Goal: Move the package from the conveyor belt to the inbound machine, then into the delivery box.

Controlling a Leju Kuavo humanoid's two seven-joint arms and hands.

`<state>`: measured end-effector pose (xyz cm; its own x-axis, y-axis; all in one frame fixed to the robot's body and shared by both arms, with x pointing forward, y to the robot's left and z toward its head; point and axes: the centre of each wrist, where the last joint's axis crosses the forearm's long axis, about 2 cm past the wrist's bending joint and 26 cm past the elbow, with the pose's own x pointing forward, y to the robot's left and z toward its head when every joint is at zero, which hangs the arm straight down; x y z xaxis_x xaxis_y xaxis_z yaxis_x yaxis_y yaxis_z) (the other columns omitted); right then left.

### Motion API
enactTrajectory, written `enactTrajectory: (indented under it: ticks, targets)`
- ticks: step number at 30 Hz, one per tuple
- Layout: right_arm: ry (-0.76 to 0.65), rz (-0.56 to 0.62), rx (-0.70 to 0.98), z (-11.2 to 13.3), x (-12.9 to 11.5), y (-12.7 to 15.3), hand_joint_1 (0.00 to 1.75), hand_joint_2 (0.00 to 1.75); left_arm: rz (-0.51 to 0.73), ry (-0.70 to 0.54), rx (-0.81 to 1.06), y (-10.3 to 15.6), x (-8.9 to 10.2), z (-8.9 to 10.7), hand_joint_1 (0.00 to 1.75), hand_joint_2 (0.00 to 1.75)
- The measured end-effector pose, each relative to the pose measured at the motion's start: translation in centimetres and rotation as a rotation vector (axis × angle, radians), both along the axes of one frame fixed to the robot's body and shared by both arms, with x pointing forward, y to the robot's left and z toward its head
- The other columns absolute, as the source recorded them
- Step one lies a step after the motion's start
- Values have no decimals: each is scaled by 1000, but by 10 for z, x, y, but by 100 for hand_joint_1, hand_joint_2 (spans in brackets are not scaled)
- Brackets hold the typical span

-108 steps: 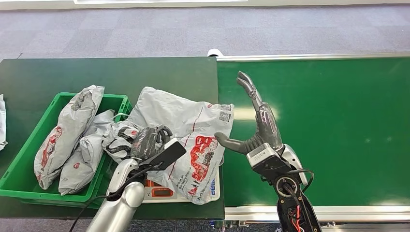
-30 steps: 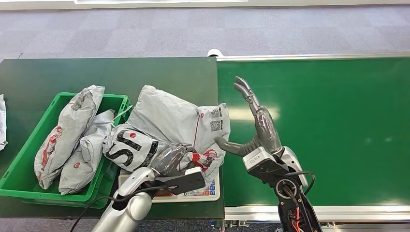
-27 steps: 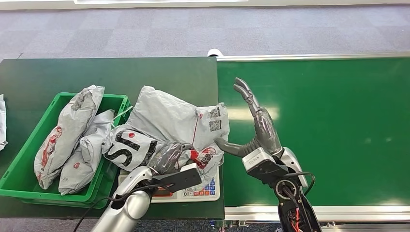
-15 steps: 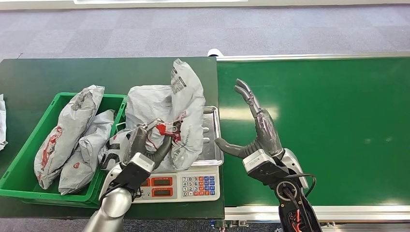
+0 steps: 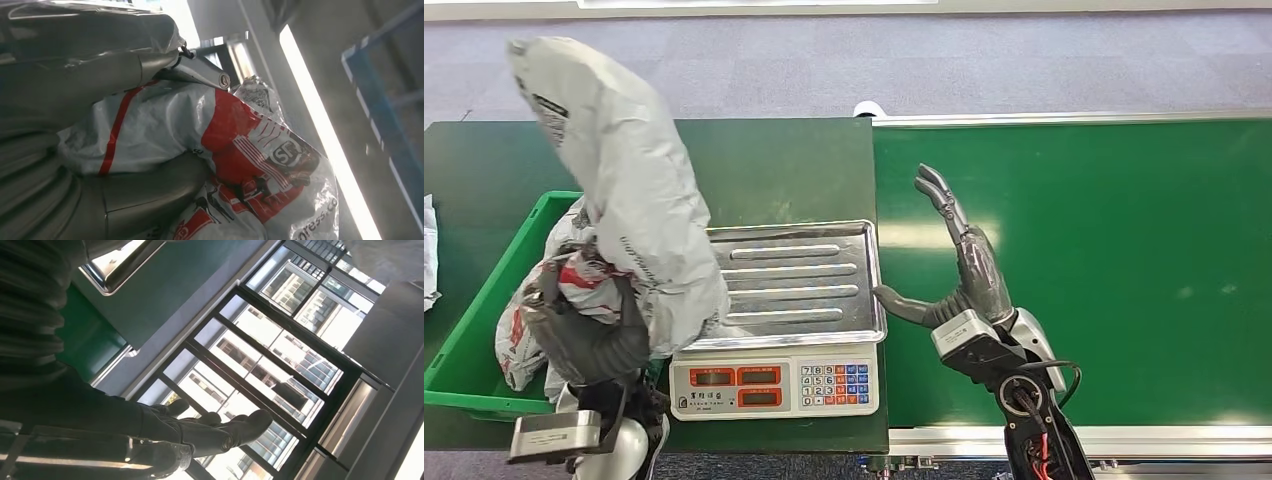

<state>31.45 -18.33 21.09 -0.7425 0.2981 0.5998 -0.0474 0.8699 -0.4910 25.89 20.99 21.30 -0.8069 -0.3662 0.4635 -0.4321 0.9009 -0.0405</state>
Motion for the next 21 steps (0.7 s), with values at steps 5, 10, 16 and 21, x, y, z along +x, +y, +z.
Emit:
enactTrajectory:
  ticks: [5,10,16,21]
  targets:
    - [-3,-5,3,0,0,0,0,175,184,-64,60,16,0,11,175,175]
    - [-9,-4,2,0,-1,2,0,175,402,-53,164,45,16,16,175,175]
    - [-12,5,-1,0,-2,5,0,175,637,38,198,91,39,10,175,175]
    - [-13,7,-1,0,-2,6,0,175,773,82,157,126,48,9,175,175]
